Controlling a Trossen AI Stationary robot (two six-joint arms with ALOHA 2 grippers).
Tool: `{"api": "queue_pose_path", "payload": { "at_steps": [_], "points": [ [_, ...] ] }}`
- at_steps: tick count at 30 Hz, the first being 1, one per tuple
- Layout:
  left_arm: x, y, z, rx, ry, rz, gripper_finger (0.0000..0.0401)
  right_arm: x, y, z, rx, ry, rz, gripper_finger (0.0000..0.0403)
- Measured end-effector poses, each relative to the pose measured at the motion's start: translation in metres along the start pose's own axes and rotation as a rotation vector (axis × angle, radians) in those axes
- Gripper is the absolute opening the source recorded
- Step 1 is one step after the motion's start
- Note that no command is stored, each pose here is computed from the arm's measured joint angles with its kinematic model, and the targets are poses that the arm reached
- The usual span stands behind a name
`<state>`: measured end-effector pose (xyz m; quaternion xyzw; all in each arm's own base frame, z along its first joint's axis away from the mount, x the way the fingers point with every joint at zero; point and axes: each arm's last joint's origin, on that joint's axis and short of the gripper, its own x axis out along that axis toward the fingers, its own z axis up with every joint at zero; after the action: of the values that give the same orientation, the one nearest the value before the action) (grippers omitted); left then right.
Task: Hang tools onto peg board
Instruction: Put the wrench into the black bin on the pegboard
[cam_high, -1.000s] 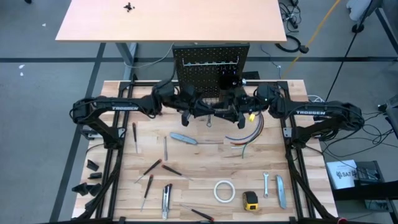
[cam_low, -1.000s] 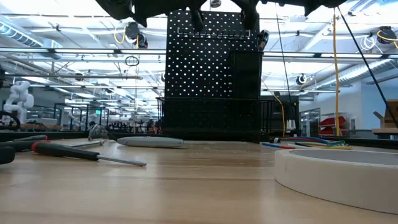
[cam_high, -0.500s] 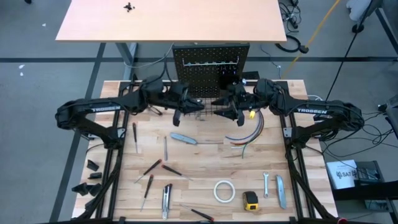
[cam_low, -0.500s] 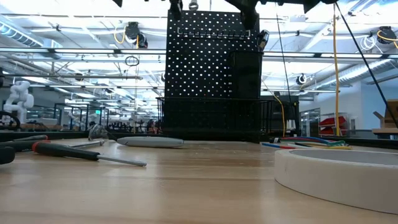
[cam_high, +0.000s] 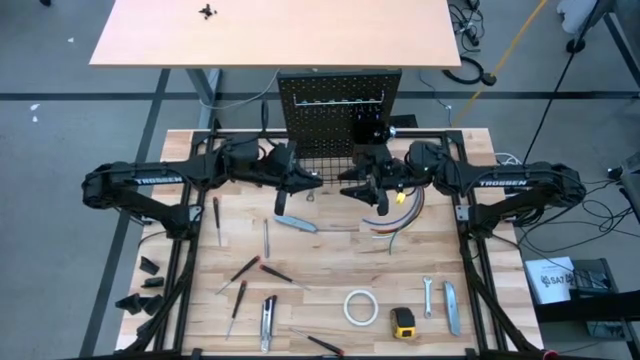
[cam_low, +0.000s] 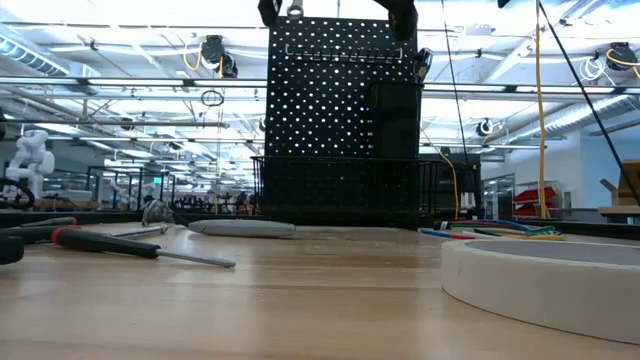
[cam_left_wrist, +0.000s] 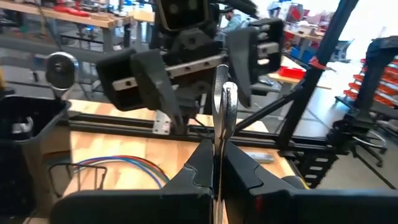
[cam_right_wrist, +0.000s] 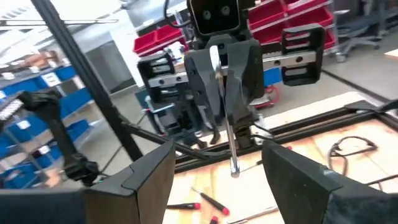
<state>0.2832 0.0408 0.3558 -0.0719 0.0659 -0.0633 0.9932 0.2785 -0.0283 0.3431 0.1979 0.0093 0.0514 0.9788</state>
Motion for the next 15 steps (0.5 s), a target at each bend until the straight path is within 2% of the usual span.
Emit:
{"api": "queue_pose_path", "payload": {
  "at_steps": [15],
  "points": [
    [0.0018,0.0001,-0.0004,-0.009,-0.009,0.051,0.0007,0.0005,0.0016,-0.0012,-0.03,-0.001,-0.015,0.0235]
  ]
}}
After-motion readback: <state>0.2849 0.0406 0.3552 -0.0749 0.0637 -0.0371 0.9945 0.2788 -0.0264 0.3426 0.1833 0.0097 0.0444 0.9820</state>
